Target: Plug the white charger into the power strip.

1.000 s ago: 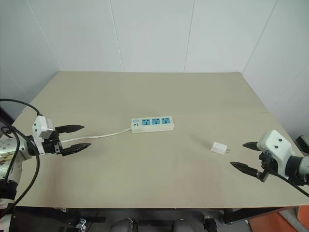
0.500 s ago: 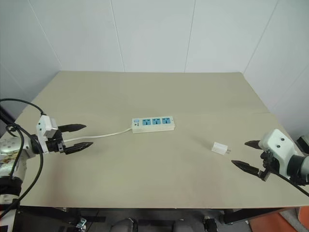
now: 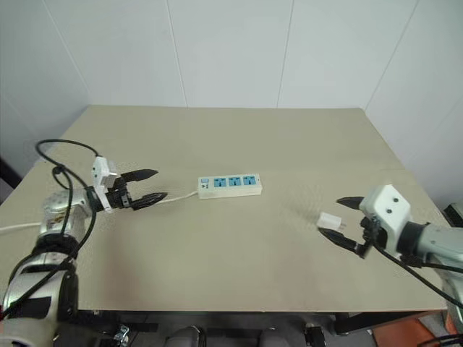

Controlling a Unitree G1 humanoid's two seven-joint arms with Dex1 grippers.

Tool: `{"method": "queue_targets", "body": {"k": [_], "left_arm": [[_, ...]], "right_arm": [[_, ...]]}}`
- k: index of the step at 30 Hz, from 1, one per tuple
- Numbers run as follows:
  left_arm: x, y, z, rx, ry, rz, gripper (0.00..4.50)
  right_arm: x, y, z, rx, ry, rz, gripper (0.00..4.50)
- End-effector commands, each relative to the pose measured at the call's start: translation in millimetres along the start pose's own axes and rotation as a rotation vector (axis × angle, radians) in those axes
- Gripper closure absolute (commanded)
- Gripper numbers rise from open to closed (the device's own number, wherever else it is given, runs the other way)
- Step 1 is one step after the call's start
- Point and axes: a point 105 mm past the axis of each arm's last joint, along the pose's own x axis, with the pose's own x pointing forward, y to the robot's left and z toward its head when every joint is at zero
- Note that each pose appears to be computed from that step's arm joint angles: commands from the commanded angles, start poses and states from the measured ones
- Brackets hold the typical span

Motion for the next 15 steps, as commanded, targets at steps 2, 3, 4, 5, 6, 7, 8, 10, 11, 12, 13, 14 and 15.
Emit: {"method": "queue_targets", "body": {"k": [2,3,4,5,6,7,8,10,11,12,13,14,15], "left_arm": [[19.3,1.7,-9.0,0.051,0.111,0.000,0.03],[24.7,2.1,-9.7,0.036,0.112,0.007,0.03],[29.4,2.7,-9.3,0.017,0.104,0.016,0.03],[32.9,3.4,-8.7,0.003,0.097,0.025,0.03],[36.6,4.1,-9.0,-0.008,0.099,0.036,0.03],[39.7,4.4,-10.4,-0.003,0.116,0.043,0.03],[41.9,4.6,-11.4,0.003,0.130,0.046,0.03],[46.3,5.2,-11.4,0.009,0.144,0.054,0.03],[48.5,5.7,-11.6,0.013,0.153,0.059,0.03],[50.4,6.4,-13.6,0.024,0.174,0.070,0.03],[51.9,7.2,-16.7,0.042,0.204,0.083,0.03],[53.2,7.8,-19.4,0.055,0.227,0.094,0.03],[54.8,7.9,-20.7,0.043,0.228,0.103,0.03]], "right_arm": [[29.4,18.6,28.4,-0.026,-0.097,0.067,0.00],[35.1,21.5,31.1,-0.031,-0.106,0.076,0.00],[39.4,22.7,34.0,-0.033,-0.116,0.075,0.00],[42.2,22.9,36.6,-0.034,-0.123,0.071,0.00],[43.3,22.4,41.4,-0.039,-0.140,0.063,0.00],[43.6,21.6,46.7,-0.041,-0.160,0.052,0.00],[43.5,20.7,50.6,-0.042,-0.172,0.042,0.00],[42.9,20.3,55.4,-0.044,-0.180,0.033,0.00],[42.6,21.1,56.7,-0.044,-0.181,0.033,0.00],[42.5,22.4,57.2,-0.047,-0.180,0.034,0.00],[42.5,23.6,57.4,-0.048,-0.179,0.034,0.00],[42.5,24.7,57.2,-0.047,-0.176,0.035,0.00],[42.6,25.7,56.6,-0.047,-0.172,0.034,0.00]]}}
